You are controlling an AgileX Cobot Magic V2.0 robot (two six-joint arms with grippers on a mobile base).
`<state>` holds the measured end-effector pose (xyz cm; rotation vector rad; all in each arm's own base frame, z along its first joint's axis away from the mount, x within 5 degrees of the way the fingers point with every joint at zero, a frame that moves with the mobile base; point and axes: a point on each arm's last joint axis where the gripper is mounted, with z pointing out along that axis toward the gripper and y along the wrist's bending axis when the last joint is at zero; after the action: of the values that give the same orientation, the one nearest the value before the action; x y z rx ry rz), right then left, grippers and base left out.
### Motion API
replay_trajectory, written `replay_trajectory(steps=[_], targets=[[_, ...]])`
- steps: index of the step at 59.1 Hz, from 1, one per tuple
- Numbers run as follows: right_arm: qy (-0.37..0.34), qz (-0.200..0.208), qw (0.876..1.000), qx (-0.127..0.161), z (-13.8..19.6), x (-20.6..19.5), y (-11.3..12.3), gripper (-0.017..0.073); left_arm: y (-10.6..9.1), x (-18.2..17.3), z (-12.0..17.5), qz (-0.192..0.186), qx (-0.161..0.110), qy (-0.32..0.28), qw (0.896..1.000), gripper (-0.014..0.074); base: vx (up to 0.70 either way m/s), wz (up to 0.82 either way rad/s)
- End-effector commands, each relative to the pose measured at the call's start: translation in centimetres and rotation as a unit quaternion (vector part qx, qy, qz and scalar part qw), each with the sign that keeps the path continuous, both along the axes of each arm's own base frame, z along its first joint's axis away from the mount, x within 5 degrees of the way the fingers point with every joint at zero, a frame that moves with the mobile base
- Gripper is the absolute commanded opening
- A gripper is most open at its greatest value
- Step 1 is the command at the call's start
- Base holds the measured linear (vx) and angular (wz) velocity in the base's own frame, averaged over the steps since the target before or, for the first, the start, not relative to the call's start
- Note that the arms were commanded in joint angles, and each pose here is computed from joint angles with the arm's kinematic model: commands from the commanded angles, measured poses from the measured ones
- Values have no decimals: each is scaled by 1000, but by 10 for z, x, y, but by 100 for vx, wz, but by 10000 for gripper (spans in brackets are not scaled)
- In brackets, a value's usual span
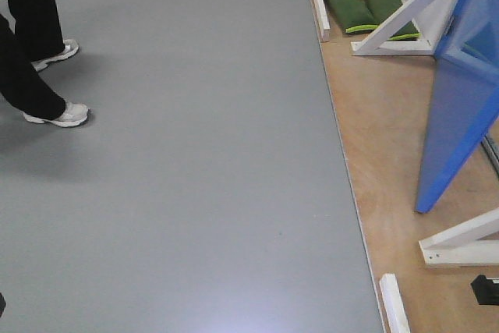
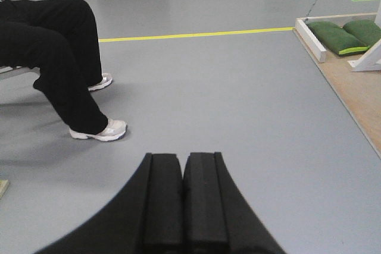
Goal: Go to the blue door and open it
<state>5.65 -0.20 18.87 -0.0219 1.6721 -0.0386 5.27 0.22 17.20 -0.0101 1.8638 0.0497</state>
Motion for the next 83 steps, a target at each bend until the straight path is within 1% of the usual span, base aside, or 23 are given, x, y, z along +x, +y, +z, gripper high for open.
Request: replay_trajectory(steps=[1,55,83], targets=[[-37,10,999,-8,1,0,2,6,0,1,6,1,0,-44,999,70,44,-2],[-35,9,999,-8,1,0,1,6,0,1,6,1,0,-44,999,70,39,-8],[-35,9,999,-8,1,0,1,6,0,1,6,1,0,-44,999,70,23,-3]])
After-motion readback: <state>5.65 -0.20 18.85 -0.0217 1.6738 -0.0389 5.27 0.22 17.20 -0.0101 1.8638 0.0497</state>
